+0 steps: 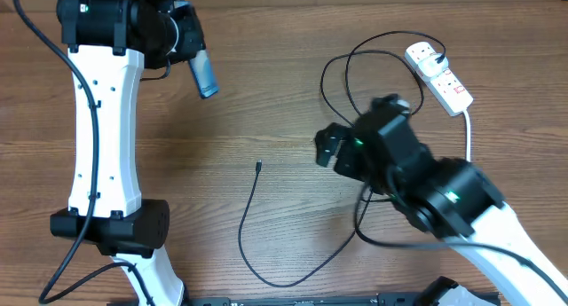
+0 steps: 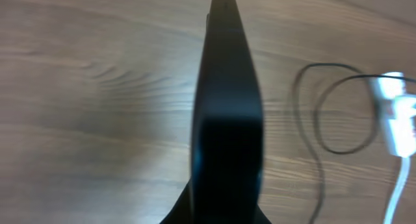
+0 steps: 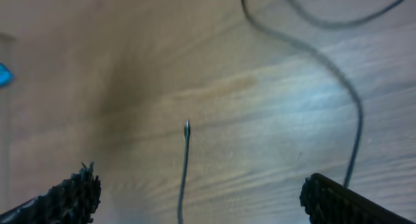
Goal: Plug charger to phone and switch on socket
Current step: 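Raise the phone with the left arm and move the right gripper toward the cable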
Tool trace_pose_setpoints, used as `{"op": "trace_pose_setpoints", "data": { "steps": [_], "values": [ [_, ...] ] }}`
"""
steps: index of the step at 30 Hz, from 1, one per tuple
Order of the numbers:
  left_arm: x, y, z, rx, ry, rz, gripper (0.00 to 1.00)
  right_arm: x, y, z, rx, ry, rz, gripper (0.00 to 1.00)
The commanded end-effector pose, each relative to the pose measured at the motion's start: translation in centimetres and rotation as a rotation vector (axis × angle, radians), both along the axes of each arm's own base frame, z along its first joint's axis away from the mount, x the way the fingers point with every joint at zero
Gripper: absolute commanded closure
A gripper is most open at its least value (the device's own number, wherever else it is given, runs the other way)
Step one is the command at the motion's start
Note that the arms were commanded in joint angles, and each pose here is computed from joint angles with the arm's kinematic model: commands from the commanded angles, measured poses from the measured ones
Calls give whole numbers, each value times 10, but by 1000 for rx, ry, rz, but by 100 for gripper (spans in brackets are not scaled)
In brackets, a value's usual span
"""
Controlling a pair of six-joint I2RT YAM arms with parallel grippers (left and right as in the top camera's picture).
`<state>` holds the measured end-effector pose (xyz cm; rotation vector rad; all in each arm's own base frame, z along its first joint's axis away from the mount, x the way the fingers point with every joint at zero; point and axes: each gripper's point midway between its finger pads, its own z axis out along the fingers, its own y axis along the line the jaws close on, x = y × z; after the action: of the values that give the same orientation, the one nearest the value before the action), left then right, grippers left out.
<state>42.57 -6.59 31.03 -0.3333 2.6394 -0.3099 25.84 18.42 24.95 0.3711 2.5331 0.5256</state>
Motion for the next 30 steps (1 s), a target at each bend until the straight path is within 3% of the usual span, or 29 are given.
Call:
{"op": "trace_pose_setpoints", "data": {
  "steps": [1, 17, 21, 30],
  "values": [
    [-2, 12, -2, 68, 12, 58, 96, -2, 26, -13, 55, 81, 74, 0],
    [-5, 13, -4, 76, 25, 48, 96, 34, 68, -70, 48, 170, 103, 0],
    [-5, 15, -4, 89, 22, 55, 96, 25, 88, -95, 53, 257, 244, 10],
    [-5, 28, -5, 154, 23, 89, 96, -1, 114, -133, 93, 419, 479, 11]
  ]
}}
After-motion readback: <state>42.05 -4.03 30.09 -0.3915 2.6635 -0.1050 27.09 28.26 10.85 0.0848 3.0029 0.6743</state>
